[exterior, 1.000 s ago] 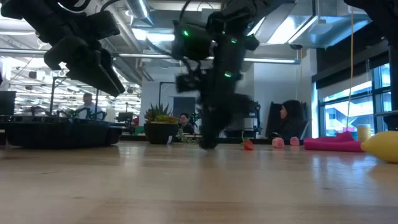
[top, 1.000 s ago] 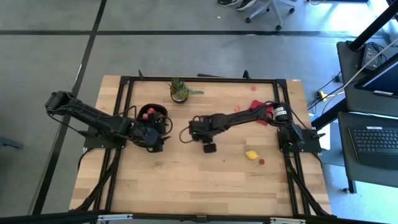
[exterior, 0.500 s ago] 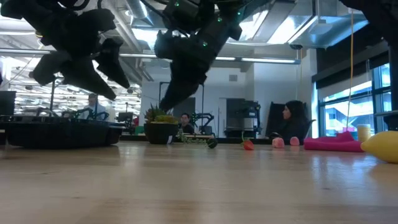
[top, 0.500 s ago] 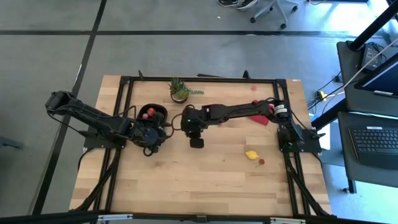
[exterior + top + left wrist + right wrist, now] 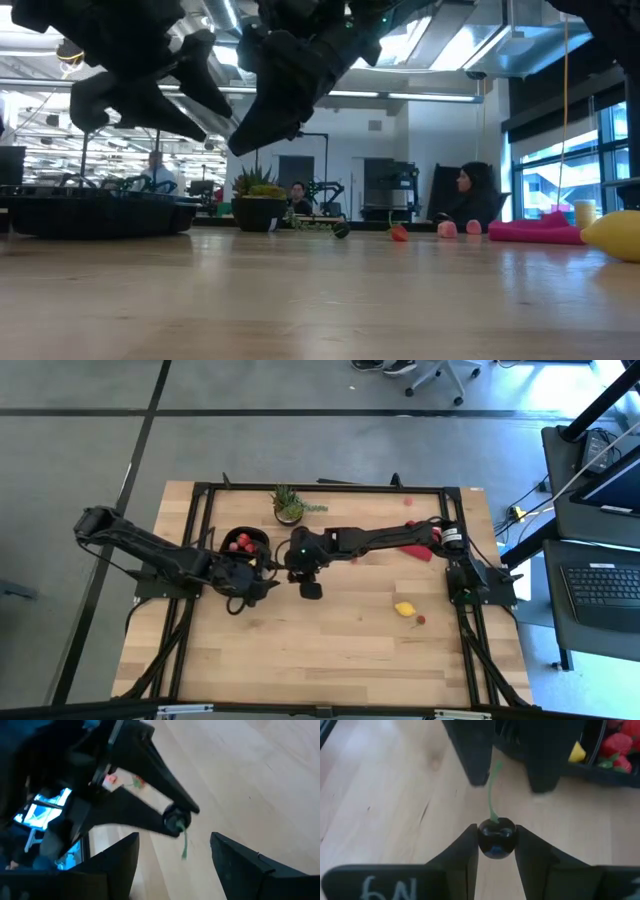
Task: Pick and placing Produce into tupperware
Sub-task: Put the black cherry into the black container
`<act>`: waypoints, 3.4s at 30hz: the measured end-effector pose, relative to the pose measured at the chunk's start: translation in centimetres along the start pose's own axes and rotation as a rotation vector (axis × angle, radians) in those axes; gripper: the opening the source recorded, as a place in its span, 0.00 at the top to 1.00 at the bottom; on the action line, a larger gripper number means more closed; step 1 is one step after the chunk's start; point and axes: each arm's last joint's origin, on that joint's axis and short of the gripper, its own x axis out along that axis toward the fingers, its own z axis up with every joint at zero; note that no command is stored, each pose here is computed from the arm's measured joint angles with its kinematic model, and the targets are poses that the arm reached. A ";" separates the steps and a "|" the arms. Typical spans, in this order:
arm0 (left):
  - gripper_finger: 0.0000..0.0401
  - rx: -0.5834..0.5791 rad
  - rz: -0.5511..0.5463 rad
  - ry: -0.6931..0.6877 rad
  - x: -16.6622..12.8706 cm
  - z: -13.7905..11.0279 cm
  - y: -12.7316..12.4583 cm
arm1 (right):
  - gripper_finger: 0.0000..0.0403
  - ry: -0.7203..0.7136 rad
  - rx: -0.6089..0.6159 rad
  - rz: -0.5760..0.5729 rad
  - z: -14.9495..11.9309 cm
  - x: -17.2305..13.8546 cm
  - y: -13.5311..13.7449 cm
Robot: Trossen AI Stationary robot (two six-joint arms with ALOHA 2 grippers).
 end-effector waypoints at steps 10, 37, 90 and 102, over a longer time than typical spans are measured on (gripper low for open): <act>0.42 0.080 0.026 0.007 2.0 0.6 -0.8 | 0.74 -0.038 -0.006 0.047 0.3 -0.1 0.0; 0.74 0.136 0.084 0.000 2.4 1.1 -0.8 | 0.74 -0.074 -0.023 0.073 0.8 -0.3 0.2; 0.77 0.307 0.157 0.076 1.6 1.5 -1.6 | 0.36 -0.029 0.015 0.115 0.5 -0.2 0.9; 0.77 0.027 0.106 0.333 1.0 -1.4 -3.1 | 0.31 0.247 0.067 -0.078 -2.0 -0.5 0.4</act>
